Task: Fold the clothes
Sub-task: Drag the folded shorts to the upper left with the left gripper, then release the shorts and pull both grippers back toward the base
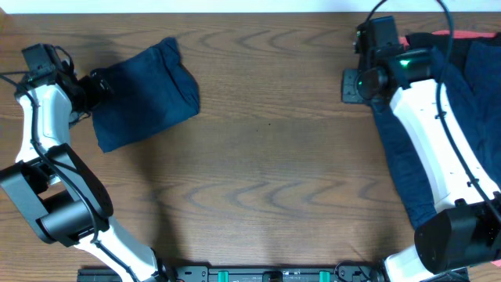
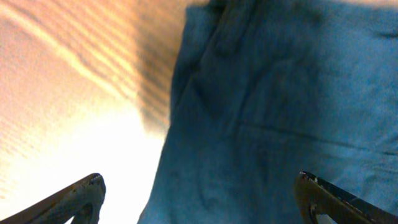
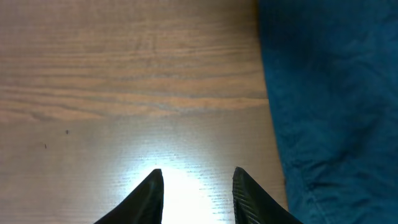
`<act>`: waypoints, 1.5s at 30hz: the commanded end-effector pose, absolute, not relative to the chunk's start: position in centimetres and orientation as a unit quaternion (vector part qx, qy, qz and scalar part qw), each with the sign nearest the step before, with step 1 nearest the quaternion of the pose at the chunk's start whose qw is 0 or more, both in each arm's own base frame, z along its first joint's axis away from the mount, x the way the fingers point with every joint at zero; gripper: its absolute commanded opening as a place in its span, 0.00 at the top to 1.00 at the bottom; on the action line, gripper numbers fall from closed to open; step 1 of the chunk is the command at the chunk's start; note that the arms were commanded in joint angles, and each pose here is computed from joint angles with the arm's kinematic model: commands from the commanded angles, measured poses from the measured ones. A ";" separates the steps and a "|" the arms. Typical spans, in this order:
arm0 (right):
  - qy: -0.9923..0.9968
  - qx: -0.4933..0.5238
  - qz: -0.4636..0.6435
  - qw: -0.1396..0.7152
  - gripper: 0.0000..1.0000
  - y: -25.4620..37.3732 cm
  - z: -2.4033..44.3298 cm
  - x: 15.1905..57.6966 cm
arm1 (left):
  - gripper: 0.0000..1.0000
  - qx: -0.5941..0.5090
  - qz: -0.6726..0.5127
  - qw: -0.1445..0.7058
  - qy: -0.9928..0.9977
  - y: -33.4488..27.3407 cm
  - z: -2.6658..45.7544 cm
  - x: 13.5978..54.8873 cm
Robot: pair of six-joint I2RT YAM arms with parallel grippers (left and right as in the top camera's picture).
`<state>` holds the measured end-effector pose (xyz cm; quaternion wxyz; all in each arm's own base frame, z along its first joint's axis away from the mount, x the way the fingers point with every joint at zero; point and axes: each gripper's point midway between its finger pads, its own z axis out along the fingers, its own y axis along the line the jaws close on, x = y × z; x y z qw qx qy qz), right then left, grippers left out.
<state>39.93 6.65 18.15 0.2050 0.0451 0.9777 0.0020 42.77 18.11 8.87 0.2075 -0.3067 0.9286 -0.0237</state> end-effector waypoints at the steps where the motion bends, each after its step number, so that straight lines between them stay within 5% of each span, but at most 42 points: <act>1: 0.972 0.075 0.056 0.215 0.61 5.8 19.2 40.6 | 0.02 -0.271 -0.013 0.260 0.927 16.4 13.9 44.2; 11: 0.964 0.089 0.053 0.243 0.55 1.4 19.8 42.2 | 0.02 -0.157 -0.044 0.276 0.947 5.4 16.7 45.8; 14: 0.964 0.085 0.046 0.247 0.29 0.4 19.9 42.3 | 0.02 -0.126 -0.053 0.260 0.956 2.3 16.3 45.5; 16: 0.965 0.079 0.043 0.248 0.03 0.0 19.9 42.3 | 0.02 -0.111 -0.056 0.243 0.962 0.6 15.9 44.8; 17: 0.965 0.075 0.041 0.248 0.01 -0.1 19.9 42.3 | 0.02 -0.105 -0.057 0.230 0.966 0.0 15.6 44.3; 26: 0.970 0.038 0.029 0.237 0.01 -0.2 19.9 41.4 | 0.02 -0.108 -0.052 0.159 0.980 -0.3 16.1 39.2; 37: 0.941 0.035 0.030 0.335 0.01 -0.2 27.8 38.5 | 0.02 -0.095 -0.057 0.280 0.954 -0.1 25.6 35.2; 45: 0.914 0.040 0.012 0.404 0.01 -0.7 30.6 33.6 | 0.02 -0.085 -0.060 0.345 0.933 -0.2 27.1 31.1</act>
